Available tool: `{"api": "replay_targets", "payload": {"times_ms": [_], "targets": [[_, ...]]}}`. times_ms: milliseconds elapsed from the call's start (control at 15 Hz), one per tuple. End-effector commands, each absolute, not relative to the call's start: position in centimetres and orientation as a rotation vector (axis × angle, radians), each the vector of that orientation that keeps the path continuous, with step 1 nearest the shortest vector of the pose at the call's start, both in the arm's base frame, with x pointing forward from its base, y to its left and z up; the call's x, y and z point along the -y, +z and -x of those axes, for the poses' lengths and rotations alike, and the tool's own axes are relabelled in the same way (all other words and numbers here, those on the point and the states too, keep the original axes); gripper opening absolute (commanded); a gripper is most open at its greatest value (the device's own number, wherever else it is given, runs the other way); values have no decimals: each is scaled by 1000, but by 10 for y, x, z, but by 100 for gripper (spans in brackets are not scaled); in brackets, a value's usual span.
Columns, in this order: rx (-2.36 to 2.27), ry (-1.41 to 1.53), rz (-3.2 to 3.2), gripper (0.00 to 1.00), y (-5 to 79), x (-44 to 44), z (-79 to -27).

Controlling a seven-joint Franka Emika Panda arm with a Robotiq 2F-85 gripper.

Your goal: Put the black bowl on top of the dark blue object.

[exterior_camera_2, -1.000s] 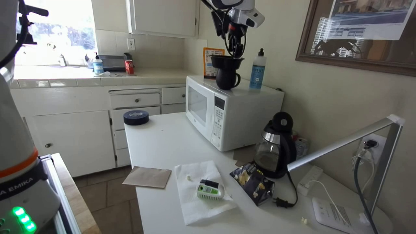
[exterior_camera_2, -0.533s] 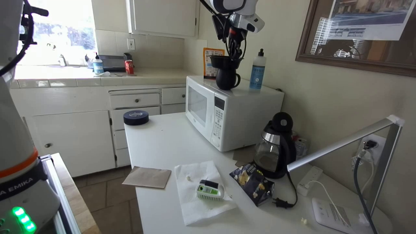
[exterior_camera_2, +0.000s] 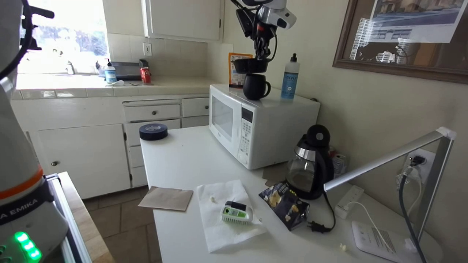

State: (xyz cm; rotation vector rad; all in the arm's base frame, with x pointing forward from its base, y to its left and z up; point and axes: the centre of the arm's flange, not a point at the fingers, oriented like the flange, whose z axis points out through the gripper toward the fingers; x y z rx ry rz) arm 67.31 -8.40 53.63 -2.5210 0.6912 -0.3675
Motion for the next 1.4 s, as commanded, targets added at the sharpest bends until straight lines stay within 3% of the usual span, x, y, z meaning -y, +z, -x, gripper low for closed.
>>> {"api": "replay_targets", "payload": {"times_ms": [0, 533, 1133, 1200, 1333], "targets": [[-571, -401, 2530, 2, 561, 75, -660], [-21, -498, 2419, 2, 591, -14, -662], [491, -207, 2235, 2, 555, -152, -678], [419, -274, 2288, 7, 562, -139, -660], [465, -228, 2266, 7, 552, -153, -663]]}}
